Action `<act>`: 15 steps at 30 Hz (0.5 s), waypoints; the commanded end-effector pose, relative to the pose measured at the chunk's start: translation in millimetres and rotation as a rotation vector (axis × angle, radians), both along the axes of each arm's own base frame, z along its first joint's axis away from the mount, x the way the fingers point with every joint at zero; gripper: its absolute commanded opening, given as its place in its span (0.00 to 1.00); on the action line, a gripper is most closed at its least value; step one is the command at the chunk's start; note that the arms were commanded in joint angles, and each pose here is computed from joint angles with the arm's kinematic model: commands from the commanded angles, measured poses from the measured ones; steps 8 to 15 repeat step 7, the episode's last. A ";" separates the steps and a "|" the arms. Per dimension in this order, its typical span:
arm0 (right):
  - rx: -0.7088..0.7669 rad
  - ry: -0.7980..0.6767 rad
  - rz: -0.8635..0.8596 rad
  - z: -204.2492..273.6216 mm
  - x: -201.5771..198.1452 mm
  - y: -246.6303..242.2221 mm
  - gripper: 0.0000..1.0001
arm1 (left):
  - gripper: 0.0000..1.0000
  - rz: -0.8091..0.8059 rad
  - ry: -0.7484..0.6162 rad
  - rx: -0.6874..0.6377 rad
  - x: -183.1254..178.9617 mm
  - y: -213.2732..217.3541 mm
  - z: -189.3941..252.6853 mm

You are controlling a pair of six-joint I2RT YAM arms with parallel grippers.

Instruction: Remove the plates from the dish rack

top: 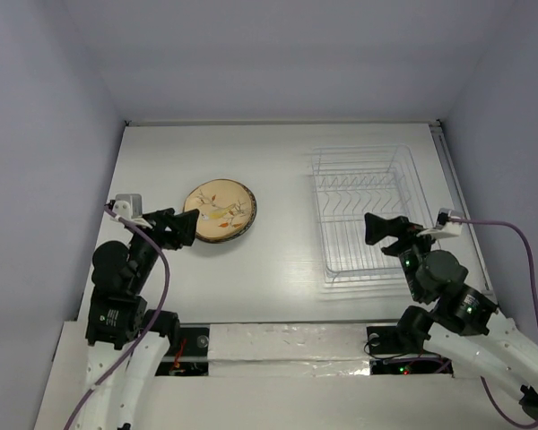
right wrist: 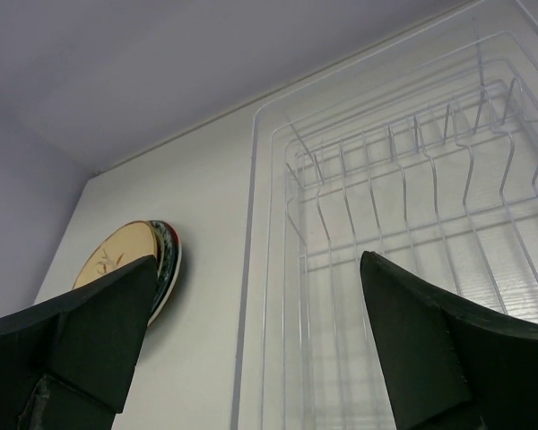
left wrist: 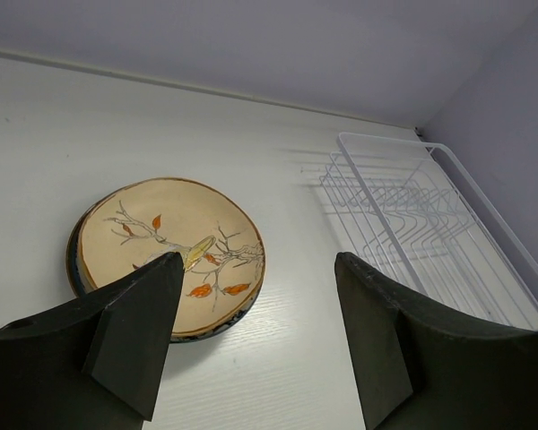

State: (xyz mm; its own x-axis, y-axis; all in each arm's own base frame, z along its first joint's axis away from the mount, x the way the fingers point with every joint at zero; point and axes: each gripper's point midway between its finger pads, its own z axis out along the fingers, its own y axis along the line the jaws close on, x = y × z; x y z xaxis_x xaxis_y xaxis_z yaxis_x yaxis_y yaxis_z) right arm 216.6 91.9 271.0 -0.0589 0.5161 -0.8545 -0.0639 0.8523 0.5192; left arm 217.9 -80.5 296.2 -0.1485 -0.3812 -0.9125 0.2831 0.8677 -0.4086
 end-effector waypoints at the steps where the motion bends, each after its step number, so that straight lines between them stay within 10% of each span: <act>1: 0.034 -0.004 -0.001 3.1 -2.4 -1.3 1.00 | 0.66 0.044 -0.106 -0.002 -6.3 9.5 34.9; 15: 0.043 -0.014 -0.004 10.9 -5.7 -6.3 1.00 | 0.67 0.090 -0.105 -0.005 -6.1 17.4 37.4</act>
